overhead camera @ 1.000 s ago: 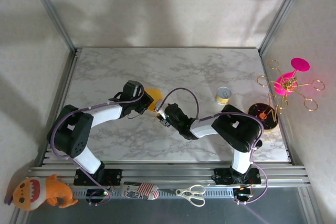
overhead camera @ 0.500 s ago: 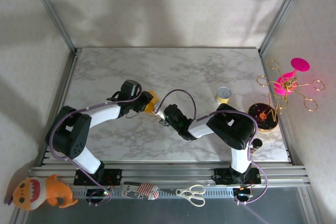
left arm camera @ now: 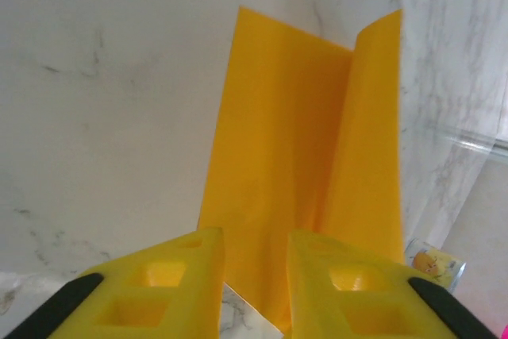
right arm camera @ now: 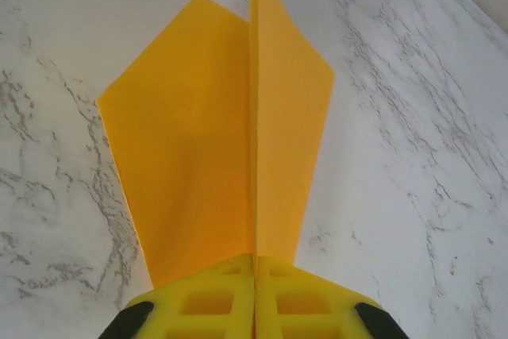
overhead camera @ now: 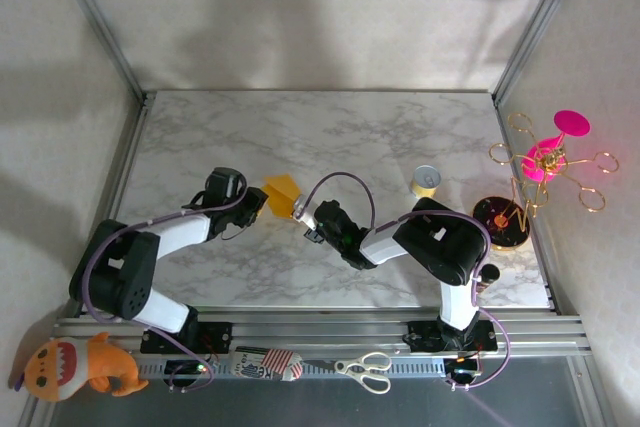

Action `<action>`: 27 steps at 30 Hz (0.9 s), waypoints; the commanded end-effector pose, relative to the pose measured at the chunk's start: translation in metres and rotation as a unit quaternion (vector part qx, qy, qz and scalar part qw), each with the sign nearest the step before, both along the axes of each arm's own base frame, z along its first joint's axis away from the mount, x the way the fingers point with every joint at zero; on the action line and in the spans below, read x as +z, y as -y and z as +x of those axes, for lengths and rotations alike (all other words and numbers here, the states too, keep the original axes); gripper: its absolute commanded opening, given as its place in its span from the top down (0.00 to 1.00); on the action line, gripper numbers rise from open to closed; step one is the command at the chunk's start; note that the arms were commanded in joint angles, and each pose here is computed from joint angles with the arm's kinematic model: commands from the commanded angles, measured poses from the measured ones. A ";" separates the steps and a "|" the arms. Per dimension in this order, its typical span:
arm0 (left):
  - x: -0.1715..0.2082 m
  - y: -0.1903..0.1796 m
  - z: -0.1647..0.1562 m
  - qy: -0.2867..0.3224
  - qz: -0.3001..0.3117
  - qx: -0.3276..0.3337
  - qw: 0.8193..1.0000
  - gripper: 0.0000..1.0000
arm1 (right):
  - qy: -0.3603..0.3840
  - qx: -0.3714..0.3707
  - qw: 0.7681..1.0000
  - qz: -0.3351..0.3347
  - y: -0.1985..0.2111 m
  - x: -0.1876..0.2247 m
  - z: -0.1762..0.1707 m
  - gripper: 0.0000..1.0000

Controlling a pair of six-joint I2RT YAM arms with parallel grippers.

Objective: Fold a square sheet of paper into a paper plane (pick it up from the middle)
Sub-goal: Fourth fold the wing at the center of the table.

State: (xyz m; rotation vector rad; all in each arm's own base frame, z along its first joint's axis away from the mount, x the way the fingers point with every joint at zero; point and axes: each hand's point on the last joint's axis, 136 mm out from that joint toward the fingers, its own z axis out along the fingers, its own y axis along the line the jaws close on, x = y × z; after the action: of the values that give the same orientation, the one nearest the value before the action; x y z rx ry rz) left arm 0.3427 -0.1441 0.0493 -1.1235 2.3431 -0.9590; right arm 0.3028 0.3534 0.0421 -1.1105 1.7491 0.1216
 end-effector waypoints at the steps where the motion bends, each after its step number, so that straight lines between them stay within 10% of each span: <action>1: 0.005 0.022 0.009 0.018 -0.027 -0.034 0.999 0.76 | -0.009 0.003 1.000 0.012 -0.002 -0.002 -0.001 0.90; 27: -0.036 0.037 0.003 -0.041 0.016 -0.076 0.996 0.83 | -0.033 0.026 0.999 0.031 -0.020 0.002 0.000 0.80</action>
State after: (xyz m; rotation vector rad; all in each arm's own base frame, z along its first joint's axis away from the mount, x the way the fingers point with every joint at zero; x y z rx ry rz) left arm 0.3495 -0.1808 0.0181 -1.0166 2.4928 -0.9835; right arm 0.3008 0.3682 0.0478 -1.1186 1.7558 0.2196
